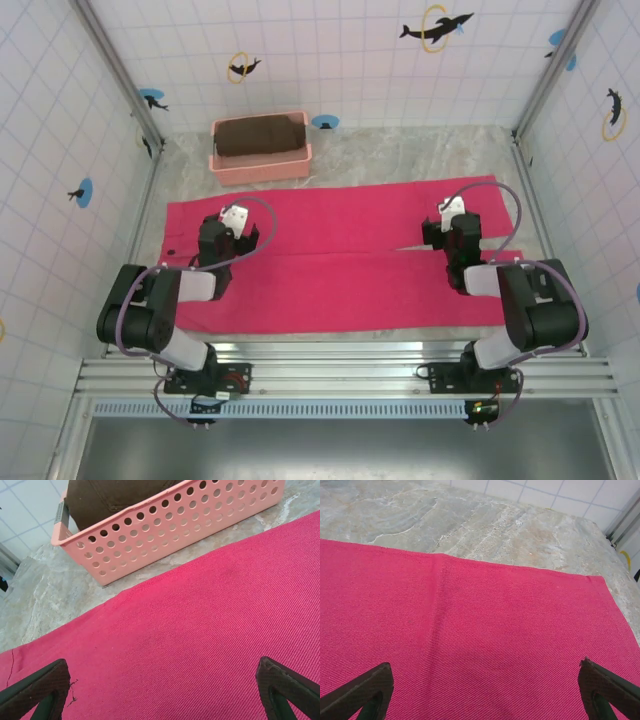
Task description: Roll up the long pants
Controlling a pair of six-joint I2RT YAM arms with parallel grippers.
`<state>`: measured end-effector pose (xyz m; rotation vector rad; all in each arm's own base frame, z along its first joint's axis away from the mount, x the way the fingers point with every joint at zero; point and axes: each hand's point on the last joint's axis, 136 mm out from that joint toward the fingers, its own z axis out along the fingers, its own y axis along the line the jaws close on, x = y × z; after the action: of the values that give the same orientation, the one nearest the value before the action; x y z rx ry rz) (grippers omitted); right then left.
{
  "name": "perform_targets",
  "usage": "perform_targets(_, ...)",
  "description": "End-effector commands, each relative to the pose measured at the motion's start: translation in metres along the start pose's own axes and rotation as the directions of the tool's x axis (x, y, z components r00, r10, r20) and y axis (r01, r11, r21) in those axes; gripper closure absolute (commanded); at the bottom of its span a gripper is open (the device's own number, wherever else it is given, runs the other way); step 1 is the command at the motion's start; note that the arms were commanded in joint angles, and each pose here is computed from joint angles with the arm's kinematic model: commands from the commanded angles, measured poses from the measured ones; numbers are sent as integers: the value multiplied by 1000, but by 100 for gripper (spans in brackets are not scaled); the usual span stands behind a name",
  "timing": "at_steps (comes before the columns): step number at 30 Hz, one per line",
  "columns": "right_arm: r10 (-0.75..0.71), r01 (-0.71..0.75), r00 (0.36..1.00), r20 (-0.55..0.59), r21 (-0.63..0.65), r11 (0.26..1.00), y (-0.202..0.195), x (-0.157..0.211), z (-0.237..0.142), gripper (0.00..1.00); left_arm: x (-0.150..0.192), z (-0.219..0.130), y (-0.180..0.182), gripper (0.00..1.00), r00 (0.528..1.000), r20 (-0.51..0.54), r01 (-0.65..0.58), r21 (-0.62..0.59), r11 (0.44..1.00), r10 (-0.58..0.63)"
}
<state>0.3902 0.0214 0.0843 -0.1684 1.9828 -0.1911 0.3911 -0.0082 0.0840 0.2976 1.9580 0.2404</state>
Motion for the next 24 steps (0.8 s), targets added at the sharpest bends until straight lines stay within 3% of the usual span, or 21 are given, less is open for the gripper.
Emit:
perform_targets(1, 14, -14, 999, 35, 11, 1000, -2, -10, 1, 3, -12, 1, 5, 3, 999, 31, -19, -16, 1000, 19)
perform_targets(7, 16, -16, 999, 34, 9, 1000, -2, -10, 1, 3, -17, 0, 11, 2, 999, 39, -10, -47, 999, 12)
perform_targets(8, 16, -16, 999, 49, 6, 1000, -2, -15, 1, 3, -29, 0, 23, 2, 1000, 22, 7, -98, 995, -5)
perform_targets(9, 1, 0, 999, 48, -13, 1000, 0, -28, -1, 3, -33, -2, 35, 2, 996, -86, 13, -140, 990, -26)
perform_targets(11, -56, 56, 981, -188, -5, 998, 0, -47, -9, 3, -60, -4, 53, 2, 968, -239, 41, -160, 986, -80)
perform_targets(12, -96, 106, 950, -297, 18, 994, -5, -64, -15, 3, -78, -7, 49, 3, 960, -271, 47, -99, 994, -72)
perform_targets(14, -185, 263, 809, -558, 62, 963, -19, -82, -45, 2, -132, -25, 42, 3, 961, -248, 124, -6, 992, -122)
perform_targets(16, -293, 373, 777, -558, 33, 927, -12, -119, -67, 3, -175, -51, 48, 2, 951, -212, 232, 19, 973, -223)
perform_targets(17, -336, 425, 790, -512, 64, 903, -9, -139, -80, 3, -189, -65, 55, 2, 938, -197, 293, 10, 956, -285)
perform_targets(19, -293, 386, 869, -399, 176, 905, -14, -168, -104, 3, -191, -84, 72, 2, 868, -196, 454, -66, 889, -457)
perform_targets(21, -43, 149, 947, -318, 318, 936, -39, -162, -115, 3, -155, -90, 88, 3, 722, -253, 621, -175, 764, -644)
perform_targets(22, 127, -10, 943, -307, 356, 935, -53, -144, -115, 3, -144, -86, 89, 15, 663, -283, 686, -140, 714, -693)
perform_targets(23, 306, -177, 892, -333, 366, 914, -65, -116, -112, 3, -127, -89, 97, 24, 603, -304, 721, -188, 667, -737)
perform_targets(24, 441, -305, 820, -366, 373, 876, -73, -91, -109, 3, -107, -98, 106, 25, 559, -319, 716, -281, 640, -765)
